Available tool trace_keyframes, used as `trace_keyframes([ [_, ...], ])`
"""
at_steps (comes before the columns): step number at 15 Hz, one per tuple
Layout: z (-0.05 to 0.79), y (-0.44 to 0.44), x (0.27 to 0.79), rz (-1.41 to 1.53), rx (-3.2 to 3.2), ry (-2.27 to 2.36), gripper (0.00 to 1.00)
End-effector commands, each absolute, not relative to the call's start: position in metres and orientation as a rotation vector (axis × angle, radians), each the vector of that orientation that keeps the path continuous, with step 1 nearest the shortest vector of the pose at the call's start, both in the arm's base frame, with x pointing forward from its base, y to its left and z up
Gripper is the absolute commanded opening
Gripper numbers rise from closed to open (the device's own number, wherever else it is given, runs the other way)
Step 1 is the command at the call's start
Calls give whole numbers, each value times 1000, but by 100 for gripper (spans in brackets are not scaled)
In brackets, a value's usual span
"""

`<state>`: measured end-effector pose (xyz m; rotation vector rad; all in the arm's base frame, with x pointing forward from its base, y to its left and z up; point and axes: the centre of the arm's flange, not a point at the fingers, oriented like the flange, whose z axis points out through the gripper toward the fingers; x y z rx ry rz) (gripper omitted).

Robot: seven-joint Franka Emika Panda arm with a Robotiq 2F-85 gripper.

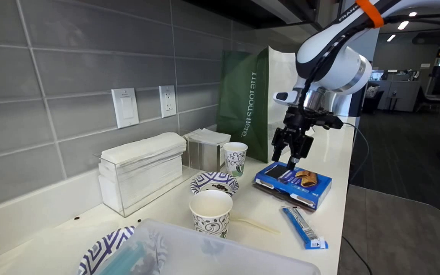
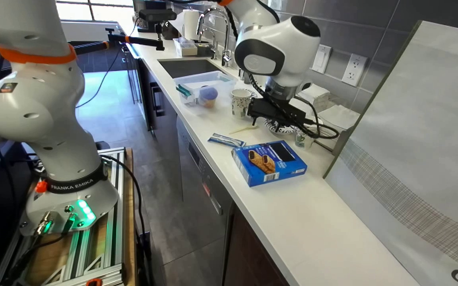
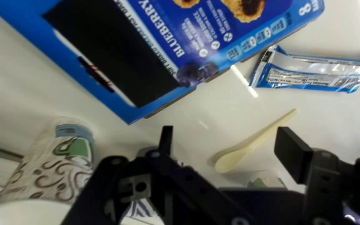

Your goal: Remove one sachet from the blue box

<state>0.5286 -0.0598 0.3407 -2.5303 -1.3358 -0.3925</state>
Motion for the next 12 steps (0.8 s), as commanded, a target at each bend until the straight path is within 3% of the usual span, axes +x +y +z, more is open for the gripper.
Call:
trace_keyframes([
  [1, 431, -51, 512, -371, -2752, -1229, 100],
  [7, 532, -66, 466, -265, -2971, -837, 99],
  [8, 507, -78, 483, -339, -2934, -957, 99],
  [12, 534, -71, 465, -318, -2971, -854, 100],
])
